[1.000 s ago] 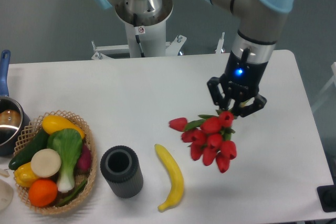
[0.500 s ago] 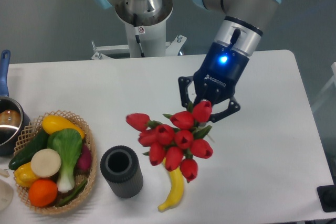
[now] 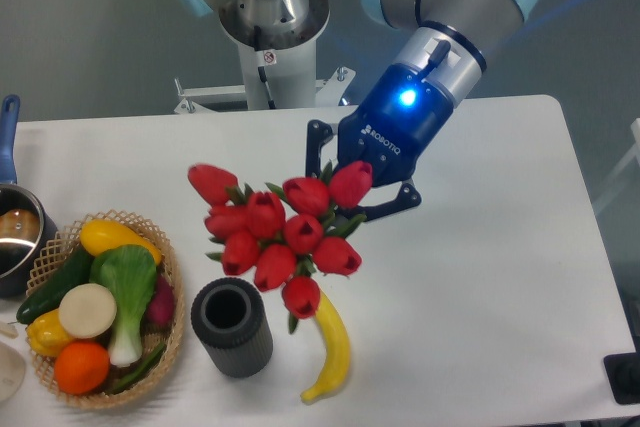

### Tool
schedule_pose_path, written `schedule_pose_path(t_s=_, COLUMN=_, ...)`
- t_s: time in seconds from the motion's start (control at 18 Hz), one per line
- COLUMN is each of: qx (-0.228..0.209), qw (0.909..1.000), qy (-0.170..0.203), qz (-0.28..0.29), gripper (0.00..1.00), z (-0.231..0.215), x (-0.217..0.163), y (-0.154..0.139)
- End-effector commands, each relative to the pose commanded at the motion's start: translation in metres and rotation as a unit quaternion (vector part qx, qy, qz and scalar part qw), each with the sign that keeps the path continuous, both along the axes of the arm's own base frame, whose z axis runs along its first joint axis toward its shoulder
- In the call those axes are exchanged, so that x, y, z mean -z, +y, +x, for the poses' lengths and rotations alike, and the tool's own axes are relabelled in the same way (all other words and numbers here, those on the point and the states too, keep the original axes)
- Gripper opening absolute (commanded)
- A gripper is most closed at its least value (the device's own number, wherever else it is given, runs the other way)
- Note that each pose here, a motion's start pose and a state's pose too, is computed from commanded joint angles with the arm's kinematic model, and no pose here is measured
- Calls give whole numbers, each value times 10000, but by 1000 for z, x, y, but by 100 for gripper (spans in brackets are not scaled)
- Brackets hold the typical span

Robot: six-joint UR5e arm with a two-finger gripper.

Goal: Insert the flowers into the vase
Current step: 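Carry the red tulip bunch with the gripper over the black vase, then lower the tulip stems into the black vase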

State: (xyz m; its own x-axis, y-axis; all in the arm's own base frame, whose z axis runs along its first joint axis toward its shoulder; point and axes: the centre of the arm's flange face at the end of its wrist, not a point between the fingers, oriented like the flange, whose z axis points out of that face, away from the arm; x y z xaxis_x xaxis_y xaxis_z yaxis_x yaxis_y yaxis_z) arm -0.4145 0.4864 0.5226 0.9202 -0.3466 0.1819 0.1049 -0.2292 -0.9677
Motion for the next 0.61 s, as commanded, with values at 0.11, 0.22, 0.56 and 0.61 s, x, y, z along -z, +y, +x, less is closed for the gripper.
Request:
schedule_pose_path(t_s=0.11, qx=243, qw=9993, qy=-185, qz=224, gripper=0, z=6, x=4, y=8)
schedule_pose_path(t_s=0.22, qx=361, qw=9985, qy=-289, qz=297, gripper=0, z=8, x=10, y=15)
schedule_pose_path(t_s=0.56, qx=615, qw=9973, qy=-312, qz=267, gripper=0, z=14, x=45, y=44)
schedule_pose_path(t_s=0.61, qx=615, qw=9972, qy=-325, qz=259, gripper=0, z=13, x=48, y=45)
